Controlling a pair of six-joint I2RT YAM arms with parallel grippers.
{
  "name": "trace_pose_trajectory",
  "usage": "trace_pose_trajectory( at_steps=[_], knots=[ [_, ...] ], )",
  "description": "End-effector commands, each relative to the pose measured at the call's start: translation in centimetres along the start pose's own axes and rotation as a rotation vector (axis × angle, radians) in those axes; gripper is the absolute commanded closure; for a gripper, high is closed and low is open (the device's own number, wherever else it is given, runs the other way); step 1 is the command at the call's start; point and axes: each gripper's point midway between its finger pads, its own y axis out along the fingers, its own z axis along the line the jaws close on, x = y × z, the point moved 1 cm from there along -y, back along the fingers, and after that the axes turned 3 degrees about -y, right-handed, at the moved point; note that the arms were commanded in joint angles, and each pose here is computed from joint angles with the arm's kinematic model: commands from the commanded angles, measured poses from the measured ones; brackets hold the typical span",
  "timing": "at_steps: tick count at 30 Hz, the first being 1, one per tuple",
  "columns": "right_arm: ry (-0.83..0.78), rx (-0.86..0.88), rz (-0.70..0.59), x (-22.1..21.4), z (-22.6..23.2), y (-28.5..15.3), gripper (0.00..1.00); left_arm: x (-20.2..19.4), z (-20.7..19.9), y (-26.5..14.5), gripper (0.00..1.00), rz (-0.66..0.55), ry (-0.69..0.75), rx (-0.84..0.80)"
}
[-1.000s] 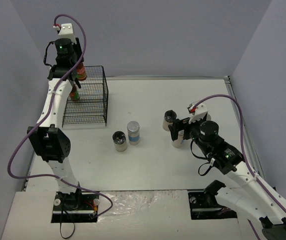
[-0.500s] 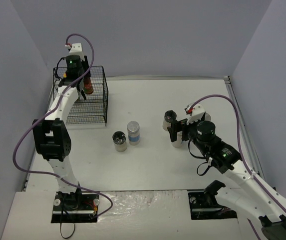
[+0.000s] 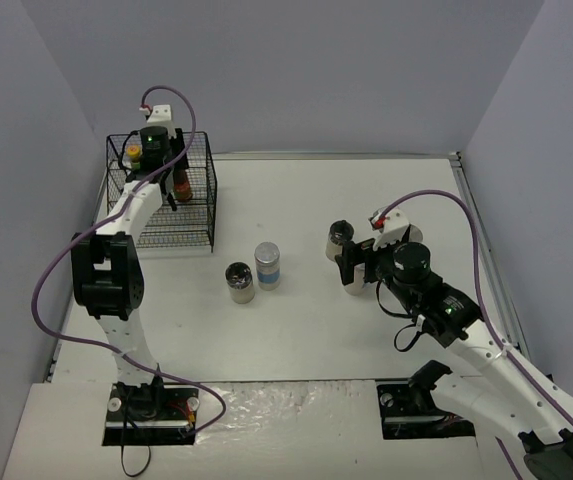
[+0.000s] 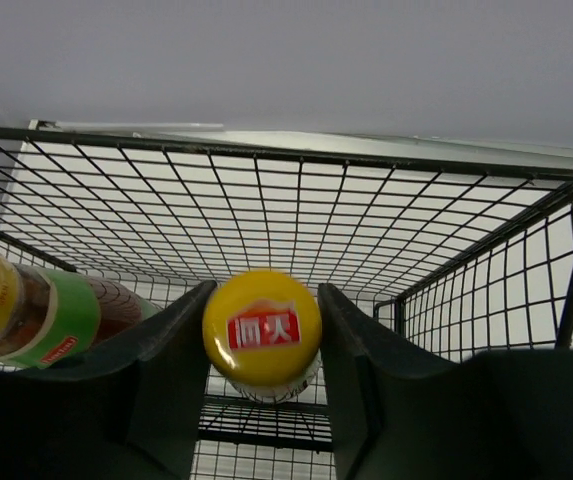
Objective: Organize the condiment bottles
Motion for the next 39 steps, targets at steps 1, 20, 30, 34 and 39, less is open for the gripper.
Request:
trace_pose_trajectory(
  at_steps=[1,20,30,34,39],
  knots=[
    [0.011,0.016,-0.061,1.5,0.4,0.1,0.00,8.5,-1.1,-1.9,0.54,-0.260,-0.049,-0.036],
    [0.031,0.039,-0.150,4.2,0.5,-1.7,0.00,9.0,-7.5,-19.8,0.03,-0.061,-0.047,-0.266],
    [0.056,0.066,-0.212,5.6,0.7,-3.3,0.00,-3.3,-15.9,-26.9,0.03,0.157,0.084,-0.469],
    [0.061,0.053,-0.224,5.7,0.4,-3.6,0.00,-6.8,-17.9,-26.8,0.03,0.214,0.153,-0.490],
    [0.059,0.045,-0.218,5.5,0.3,-3.6,0.00,-9.9,-20.1,-25.7,0.03,0.282,0.206,-0.501]
  ],
)
